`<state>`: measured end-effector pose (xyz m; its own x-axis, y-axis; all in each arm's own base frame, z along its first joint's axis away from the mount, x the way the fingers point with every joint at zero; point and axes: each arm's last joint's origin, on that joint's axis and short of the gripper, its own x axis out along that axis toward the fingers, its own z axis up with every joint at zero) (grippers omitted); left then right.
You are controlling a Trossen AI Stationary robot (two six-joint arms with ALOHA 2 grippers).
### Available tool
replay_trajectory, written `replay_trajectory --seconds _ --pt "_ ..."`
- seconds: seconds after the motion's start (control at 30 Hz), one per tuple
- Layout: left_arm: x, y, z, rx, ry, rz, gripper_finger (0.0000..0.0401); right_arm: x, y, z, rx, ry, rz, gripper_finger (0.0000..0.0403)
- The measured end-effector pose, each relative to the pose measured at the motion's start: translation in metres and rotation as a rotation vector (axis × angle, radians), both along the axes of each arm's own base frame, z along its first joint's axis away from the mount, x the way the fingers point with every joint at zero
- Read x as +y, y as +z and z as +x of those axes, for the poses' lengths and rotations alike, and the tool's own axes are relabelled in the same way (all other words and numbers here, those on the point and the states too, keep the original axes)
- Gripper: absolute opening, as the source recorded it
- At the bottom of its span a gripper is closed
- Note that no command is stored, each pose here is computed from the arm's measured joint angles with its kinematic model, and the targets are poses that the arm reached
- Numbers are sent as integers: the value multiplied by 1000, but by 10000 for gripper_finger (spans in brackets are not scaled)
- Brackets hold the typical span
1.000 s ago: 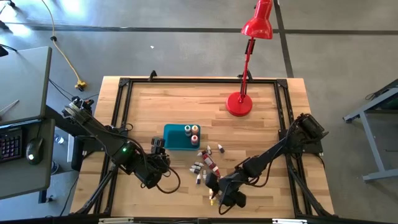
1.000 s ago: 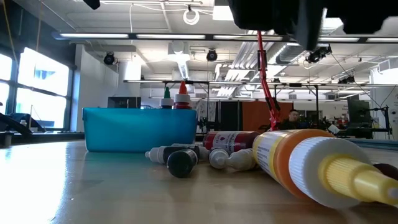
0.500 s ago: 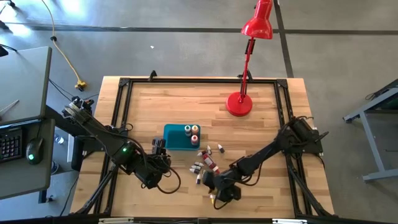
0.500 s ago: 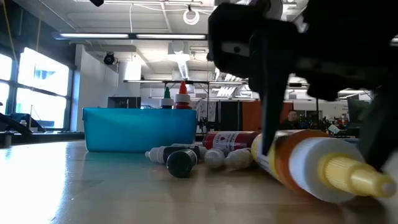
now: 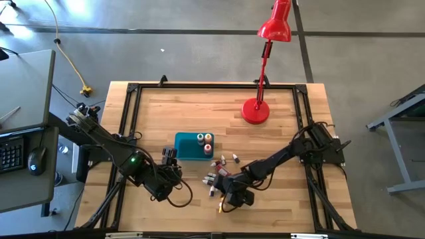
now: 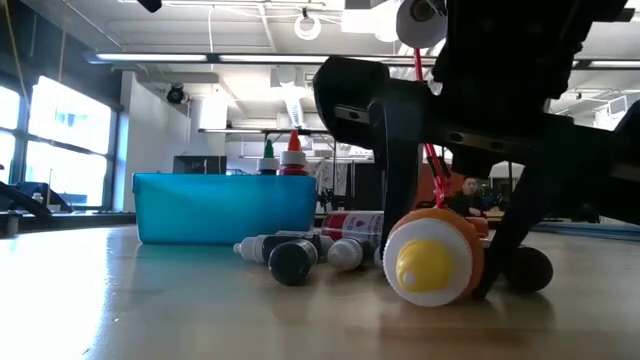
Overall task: Pick & Place food coloring
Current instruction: Put the large yellow food coloring into the blue bin
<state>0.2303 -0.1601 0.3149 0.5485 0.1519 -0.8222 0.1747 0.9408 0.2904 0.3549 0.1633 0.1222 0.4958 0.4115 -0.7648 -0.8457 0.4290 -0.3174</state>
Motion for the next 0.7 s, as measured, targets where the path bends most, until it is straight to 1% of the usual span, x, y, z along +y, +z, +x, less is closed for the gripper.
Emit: replay_trajectory --seconds 0.13,0.2,0.4,0.47,0.53,0.6,0.7 --pt "0 0 0 3 -10 4 186 3 2 -1 10 -31 22 146" --pt "0 0 0 4 -11 4 186 6 3 -1 2 -50 32 138" --pt "0 0 0 -7 -6 5 186 12 14 3 -34 -114 37 139" --pt "0 1 1 -15 6 4 186 15 21 7 -64 -121 42 139" --pt "0 1 1 -21 22 -7 186 18 30 12 -112 -161 20 139" --pt "0 1 1 -38 67 -16 186 19 42 17 -170 -239 -9 138" --pt "2 2 2 -133 228 -29 186 14 62 21 -249 -394 -62 139"
